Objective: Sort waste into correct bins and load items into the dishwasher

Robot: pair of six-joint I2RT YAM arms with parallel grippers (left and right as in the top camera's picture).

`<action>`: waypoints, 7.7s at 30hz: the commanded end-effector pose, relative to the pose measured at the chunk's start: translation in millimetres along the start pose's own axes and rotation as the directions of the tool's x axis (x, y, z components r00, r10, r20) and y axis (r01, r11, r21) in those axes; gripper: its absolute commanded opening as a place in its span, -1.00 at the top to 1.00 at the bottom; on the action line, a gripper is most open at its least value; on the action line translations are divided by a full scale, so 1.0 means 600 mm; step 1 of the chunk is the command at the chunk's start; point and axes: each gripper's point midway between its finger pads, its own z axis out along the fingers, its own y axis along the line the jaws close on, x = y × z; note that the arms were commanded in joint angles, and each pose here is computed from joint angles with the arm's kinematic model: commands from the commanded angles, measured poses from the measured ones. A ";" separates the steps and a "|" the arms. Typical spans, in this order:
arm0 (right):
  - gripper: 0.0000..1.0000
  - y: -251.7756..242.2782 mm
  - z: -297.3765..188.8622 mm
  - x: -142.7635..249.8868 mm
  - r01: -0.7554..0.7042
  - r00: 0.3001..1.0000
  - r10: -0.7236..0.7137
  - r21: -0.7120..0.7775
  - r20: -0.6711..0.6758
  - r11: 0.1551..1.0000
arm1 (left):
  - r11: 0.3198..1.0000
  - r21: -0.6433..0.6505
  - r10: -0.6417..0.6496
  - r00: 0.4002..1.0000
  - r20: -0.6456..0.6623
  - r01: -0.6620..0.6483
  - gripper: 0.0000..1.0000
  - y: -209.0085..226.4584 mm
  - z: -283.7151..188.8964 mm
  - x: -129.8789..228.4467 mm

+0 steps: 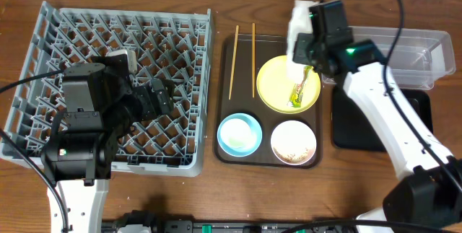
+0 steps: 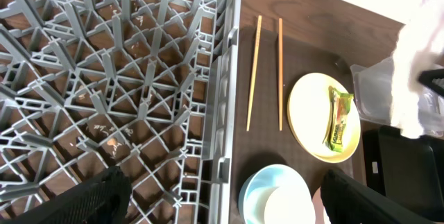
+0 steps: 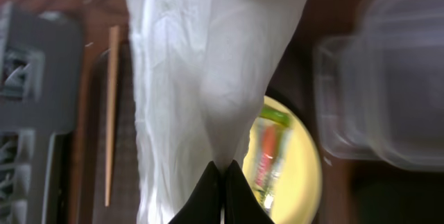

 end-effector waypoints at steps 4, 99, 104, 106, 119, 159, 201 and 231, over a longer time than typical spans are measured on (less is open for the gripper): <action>0.98 -0.155 -0.036 -0.044 -0.411 0.911 0.401 0.152 0.092 0.899 | 1.000 0.014 -0.009 1.000 0.012 0.009 -0.84 -0.007 -0.007 -0.008; 0.14 0.070 -0.098 0.121 0.196 0.911 -0.331 -0.449 -0.246 0.872 | 1.000 -0.007 -0.020 1.000 -0.015 0.020 -0.83 0.001 -0.007 0.004; 0.19 0.129 -0.096 0.213 0.306 0.816 -0.482 -0.469 -0.319 0.829 | 0.998 -0.053 -0.023 1.000 -0.014 0.022 -0.83 0.014 -0.008 0.006; 0.21 0.143 -0.091 0.236 0.358 0.785 -0.528 -0.458 -0.326 0.814 | 0.998 -0.053 -0.022 1.000 -0.013 0.022 -0.83 0.014 -0.009 0.006; 0.24 0.187 -0.013 0.303 0.453 0.728 -0.581 -0.381 -0.364 0.806 | 0.996 -0.088 -0.005 0.999 0.051 0.009 -0.83 0.018 -0.036 -0.002; 0.98 0.207 -0.146 0.191 0.330 0.831 -0.532 -0.628 -0.162 0.705 | 0.930 0.363 -0.067 0.997 0.032 0.051 -0.85 -0.115 -0.049 -0.026; 0.98 0.335 -0.387 0.093 0.426 0.818 -0.400 -0.903 0.413 -0.060 | 0.355 0.935 0.235 0.969 -0.075 -0.014 -0.73 -0.282 -0.139 0.003; 0.98 0.292 -0.398 0.061 0.345 0.858 -0.377 -0.935 0.349 -0.080 | 0.398 0.915 0.223 0.974 -0.029 -0.064 -0.83 -0.279 -0.124 -0.009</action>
